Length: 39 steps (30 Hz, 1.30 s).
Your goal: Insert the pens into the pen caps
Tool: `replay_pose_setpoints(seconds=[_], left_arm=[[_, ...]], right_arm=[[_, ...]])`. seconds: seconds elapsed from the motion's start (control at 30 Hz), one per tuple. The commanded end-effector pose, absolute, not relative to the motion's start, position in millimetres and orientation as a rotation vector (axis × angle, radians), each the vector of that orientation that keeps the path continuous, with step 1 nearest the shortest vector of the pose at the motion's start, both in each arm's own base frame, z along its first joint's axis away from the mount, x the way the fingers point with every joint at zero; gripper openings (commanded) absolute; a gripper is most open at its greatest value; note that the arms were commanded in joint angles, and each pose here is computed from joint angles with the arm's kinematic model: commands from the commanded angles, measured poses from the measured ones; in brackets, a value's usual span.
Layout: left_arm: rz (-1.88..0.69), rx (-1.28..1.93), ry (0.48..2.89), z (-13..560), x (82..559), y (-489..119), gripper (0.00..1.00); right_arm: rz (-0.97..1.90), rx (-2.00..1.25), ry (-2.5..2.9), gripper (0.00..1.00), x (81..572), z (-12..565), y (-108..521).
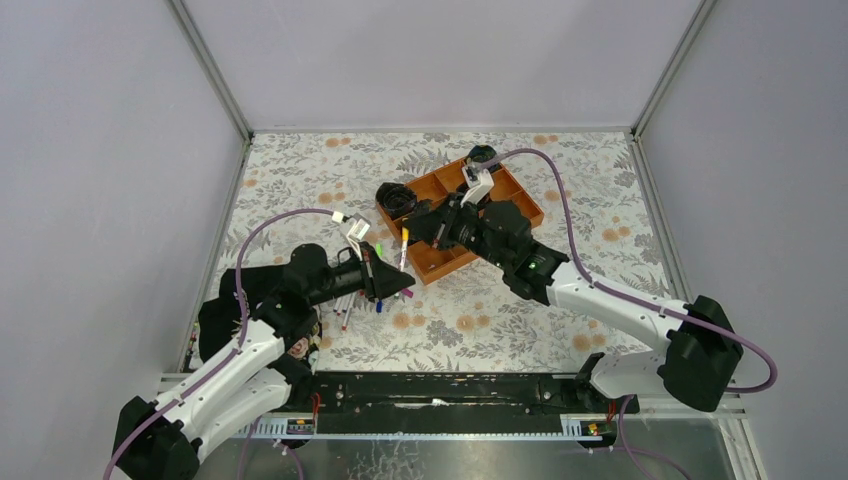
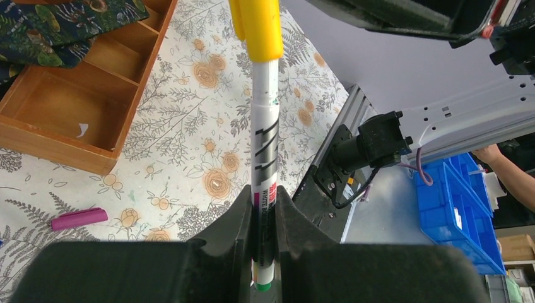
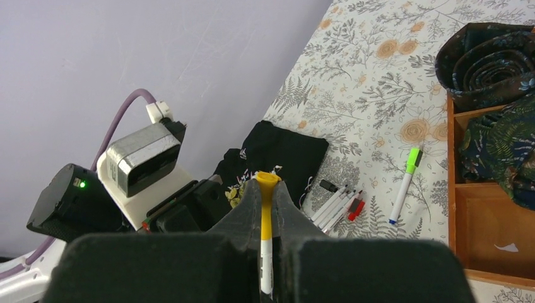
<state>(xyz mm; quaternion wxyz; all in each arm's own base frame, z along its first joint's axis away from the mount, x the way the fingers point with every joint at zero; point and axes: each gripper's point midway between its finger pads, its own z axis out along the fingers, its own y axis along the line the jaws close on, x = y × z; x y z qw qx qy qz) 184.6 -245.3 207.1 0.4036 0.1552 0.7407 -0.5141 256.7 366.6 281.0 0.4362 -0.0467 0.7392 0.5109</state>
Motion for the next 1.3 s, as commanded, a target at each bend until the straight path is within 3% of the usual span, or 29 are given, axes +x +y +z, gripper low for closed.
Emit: replay_pose_setpoints(seconds=[0.0, 0.93, 1.13, 1.27], left_arm=[[-1.264, 0.389, 1.774, 228, 192, -243, 0.00], [-1.233, 0.338, 1.592, 293, 204, -235, 0.00], [-1.211, 0.321, 1.596, 294, 214, -230, 0.00], [-1.144, 0.311, 1.714, 264, 220, -227, 0.00]], right_arm=[[1.367, -0.220, 1.833, 0.00, 218, 279, 376], [1.468, -0.551, 2.077, 0.00, 103, 181, 403], [1.445, -0.541, 2.103, 0.00, 102, 175, 399], [1.286, -0.469, 2.042, 0.00, 129, 201, 391]])
